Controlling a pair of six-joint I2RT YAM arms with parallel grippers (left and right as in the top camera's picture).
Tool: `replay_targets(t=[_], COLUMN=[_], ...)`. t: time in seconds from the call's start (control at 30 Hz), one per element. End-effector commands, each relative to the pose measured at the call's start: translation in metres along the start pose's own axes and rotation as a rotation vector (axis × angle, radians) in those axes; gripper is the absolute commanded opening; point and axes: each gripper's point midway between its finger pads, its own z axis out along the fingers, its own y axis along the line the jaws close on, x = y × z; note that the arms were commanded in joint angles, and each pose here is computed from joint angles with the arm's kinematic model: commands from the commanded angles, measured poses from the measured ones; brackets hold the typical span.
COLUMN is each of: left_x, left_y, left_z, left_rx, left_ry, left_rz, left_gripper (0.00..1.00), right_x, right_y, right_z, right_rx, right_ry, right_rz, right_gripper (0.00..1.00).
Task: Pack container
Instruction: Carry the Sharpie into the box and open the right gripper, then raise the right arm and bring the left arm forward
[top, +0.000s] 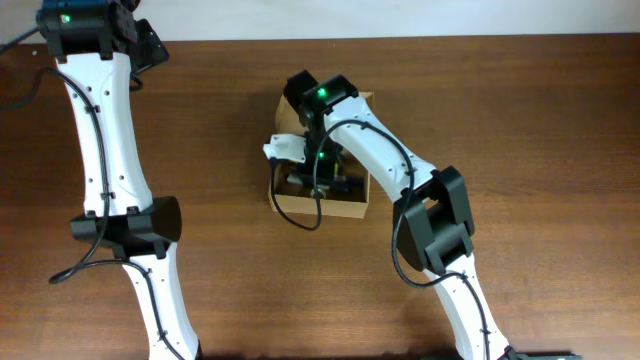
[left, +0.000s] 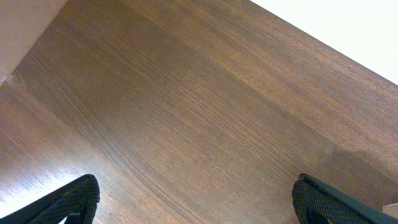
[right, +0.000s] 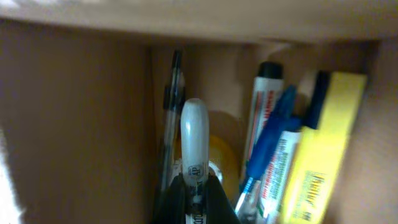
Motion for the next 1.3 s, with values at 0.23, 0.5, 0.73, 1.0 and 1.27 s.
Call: replay_targets(t=[0.23, 0.5, 0.73, 1.0, 1.27], left_x=[-0.005, -0.005, -0.005, -0.005, 0.009], left_y=[0.007, 0.007, 0.007, -0.039, -0.092], left_z=[-0.014, -0.014, -0.014, -0.02, -0.035], left_rx=[0.001, 0.001, 0.001, 0.257, 0.564], left_ry=[-0.029, -0.029, -0.029, 0.006, 0.088], left_rz=[-0.004, -0.004, -0.004, -0.026, 0.075], left_gripper=[1.0, 1.0, 1.0, 1.0, 0.39], right_x=[0.004, -0.04, -0.071, -0.015, 0.087], right_y=[0.004, 0.004, 0.01, -0.028, -0.094], right_z=[0.0, -0.117, -0.264, -0.314, -0.313], right_rx=[-0.002, 0.175, 0.436, 0.491, 0.459], right_ry=[0.042, -0.16, -0.568, -0.695, -0.712], right_rz=[0.127, 0.221, 0.314, 0.623, 1.109], right_gripper=[0.48, 0.45, 0.43, 0.21, 0.04])
